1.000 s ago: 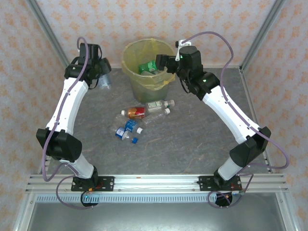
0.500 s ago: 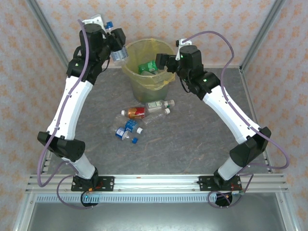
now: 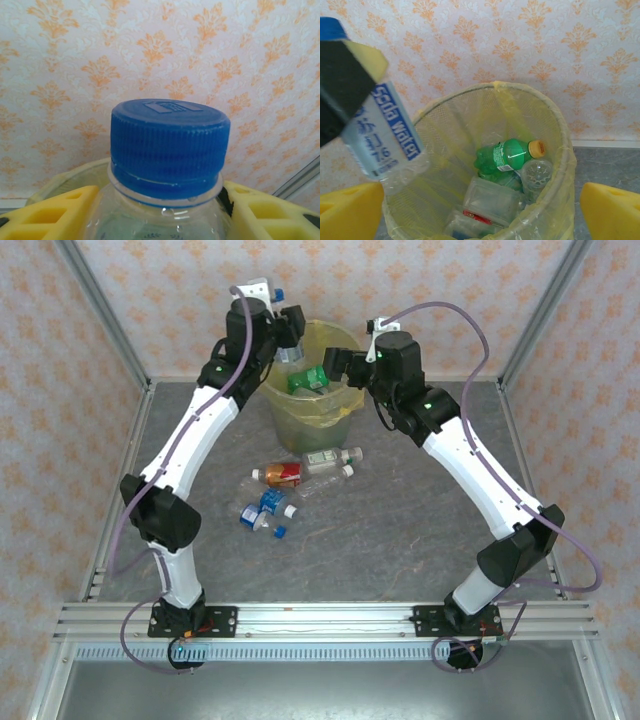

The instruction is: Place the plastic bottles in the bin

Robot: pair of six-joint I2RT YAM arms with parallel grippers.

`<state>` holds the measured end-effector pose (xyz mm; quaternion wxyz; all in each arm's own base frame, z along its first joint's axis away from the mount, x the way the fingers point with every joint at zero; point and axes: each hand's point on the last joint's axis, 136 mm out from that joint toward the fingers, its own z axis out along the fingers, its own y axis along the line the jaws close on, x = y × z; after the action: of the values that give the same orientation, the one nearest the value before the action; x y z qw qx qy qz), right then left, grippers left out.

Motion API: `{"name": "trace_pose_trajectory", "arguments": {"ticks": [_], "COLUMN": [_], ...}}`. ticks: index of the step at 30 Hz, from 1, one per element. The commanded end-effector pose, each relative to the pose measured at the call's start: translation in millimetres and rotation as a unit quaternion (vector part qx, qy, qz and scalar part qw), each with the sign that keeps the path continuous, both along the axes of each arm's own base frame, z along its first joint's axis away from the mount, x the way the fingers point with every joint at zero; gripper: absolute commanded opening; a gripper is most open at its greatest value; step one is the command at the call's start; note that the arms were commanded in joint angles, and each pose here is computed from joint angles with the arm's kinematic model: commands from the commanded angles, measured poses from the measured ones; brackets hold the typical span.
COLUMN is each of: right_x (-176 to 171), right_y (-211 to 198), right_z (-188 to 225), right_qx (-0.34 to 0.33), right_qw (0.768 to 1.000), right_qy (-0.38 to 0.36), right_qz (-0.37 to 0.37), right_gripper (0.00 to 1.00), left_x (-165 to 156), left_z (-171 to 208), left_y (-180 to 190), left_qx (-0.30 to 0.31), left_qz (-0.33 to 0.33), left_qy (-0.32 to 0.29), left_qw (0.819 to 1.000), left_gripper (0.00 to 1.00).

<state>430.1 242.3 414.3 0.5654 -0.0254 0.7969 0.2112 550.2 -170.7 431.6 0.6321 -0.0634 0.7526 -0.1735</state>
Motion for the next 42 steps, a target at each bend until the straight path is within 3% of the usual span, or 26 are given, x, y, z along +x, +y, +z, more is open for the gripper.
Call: {"name": "trace_pose_trajectory", "arguments": {"ticks": [1, 6, 7, 9, 14, 23, 28, 37, 42], "right_x": [-3, -1, 0, 1, 3, 4, 3, -11, -22], "right_y": [-7, -9, -10, -10, -8, 1, 12, 49, 73], "right_z": [21, 21, 22, 20, 15, 10, 5, 2, -3], "right_qx": [0.014, 0.012, 0.012, 0.011, 0.013, 0.026, 0.041, 0.047, 0.035], "right_qw": [1.0, 1.0, 1.0, 1.0, 1.0, 1.0, 0.999, 0.996, 0.993], "right_qy": [-0.018, -0.019, -0.02, -0.017, -0.012, -0.004, 0.009, 0.013, 0.012], "right_qz": [-0.009, -0.018, -0.02, -0.023, -0.024, -0.006, 0.015, 0.081, 0.113], "right_gripper": [1.0, 1.0, 1.0, 1.0, 1.0, 1.0, 1.0, 1.0, 1.0], "left_x": [15, 28, 29, 28, 16, -30, -59, -116, -156], "left_z": [15, -3, -3, 0, 16, 46, 35, -15, -74], "left_y": [0, -2, -2, -2, 3, 23, 40, 75, 91], "left_qx": [0.037, 0.068, 0.069, 0.066, 0.055, 0.034, 0.016, -0.037, -0.102], "left_qz": [0.025, 0.033, 0.034, 0.033, 0.035, 0.041, 0.058, 0.097, 0.128], "left_qy": [-0.047, -0.027, -0.025, -0.025, -0.032, -0.044, -0.025, 0.035, 0.1], "left_qw": [0.998, 0.997, 0.997, 0.997, 0.997, 0.998, 0.998, 0.994, 0.981], "left_gripper": [0.56, 0.58, 0.64, 0.87, 0.99, 0.99, 0.99, 0.99, 0.97]}}
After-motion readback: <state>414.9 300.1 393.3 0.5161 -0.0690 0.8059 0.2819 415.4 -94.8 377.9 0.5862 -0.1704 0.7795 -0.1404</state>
